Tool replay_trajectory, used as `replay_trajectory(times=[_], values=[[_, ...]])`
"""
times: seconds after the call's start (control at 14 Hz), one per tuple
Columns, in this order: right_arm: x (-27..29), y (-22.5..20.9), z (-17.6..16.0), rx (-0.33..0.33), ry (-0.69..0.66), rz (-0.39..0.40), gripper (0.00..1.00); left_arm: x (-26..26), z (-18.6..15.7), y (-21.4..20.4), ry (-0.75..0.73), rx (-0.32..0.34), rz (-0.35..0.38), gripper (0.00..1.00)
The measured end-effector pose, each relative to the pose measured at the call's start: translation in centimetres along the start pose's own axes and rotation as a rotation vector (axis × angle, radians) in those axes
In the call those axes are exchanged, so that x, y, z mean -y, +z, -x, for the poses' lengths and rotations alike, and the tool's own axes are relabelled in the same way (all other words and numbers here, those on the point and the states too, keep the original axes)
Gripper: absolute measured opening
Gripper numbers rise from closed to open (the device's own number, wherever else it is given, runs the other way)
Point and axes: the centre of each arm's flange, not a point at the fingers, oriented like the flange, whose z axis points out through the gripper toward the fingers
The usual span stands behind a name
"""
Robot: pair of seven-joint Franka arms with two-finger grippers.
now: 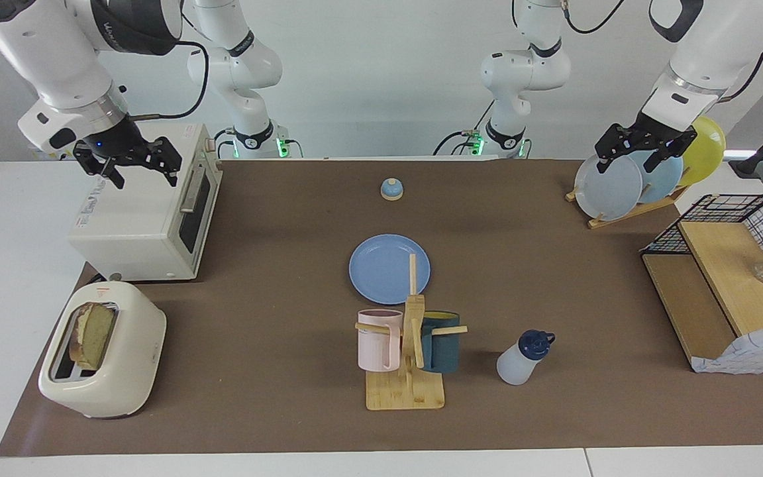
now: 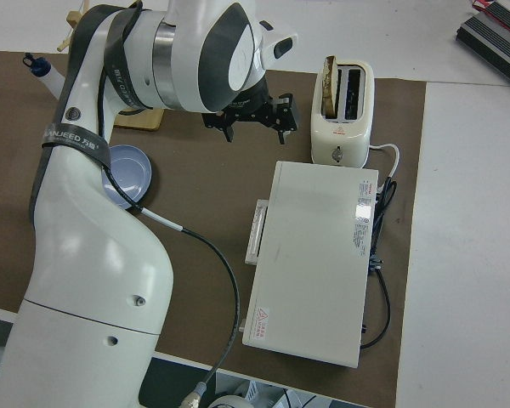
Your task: Put bread on plate and add seasoning
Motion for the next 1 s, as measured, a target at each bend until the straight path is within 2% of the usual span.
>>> replay_trajectory(times=[0.43,0.79,1.0], values=[[0.0,-0.2,-0.2,-0.013,0.0,0.001,1.0,-0.4,0.0,0.0,0.007,0.0,0.001,1.0],[-0.2,-1.0,-1.8,-0.142,-0.01,0.017,1.0,-1.1,0.0,0.1,0.019,0.003,0.0,1.0],[-2.6,-1.2,-3.2,-0.272,-0.016,0.04,1.0,-2.7,-0.2,0.9,0.051,-0.013,-0.002,1.0]])
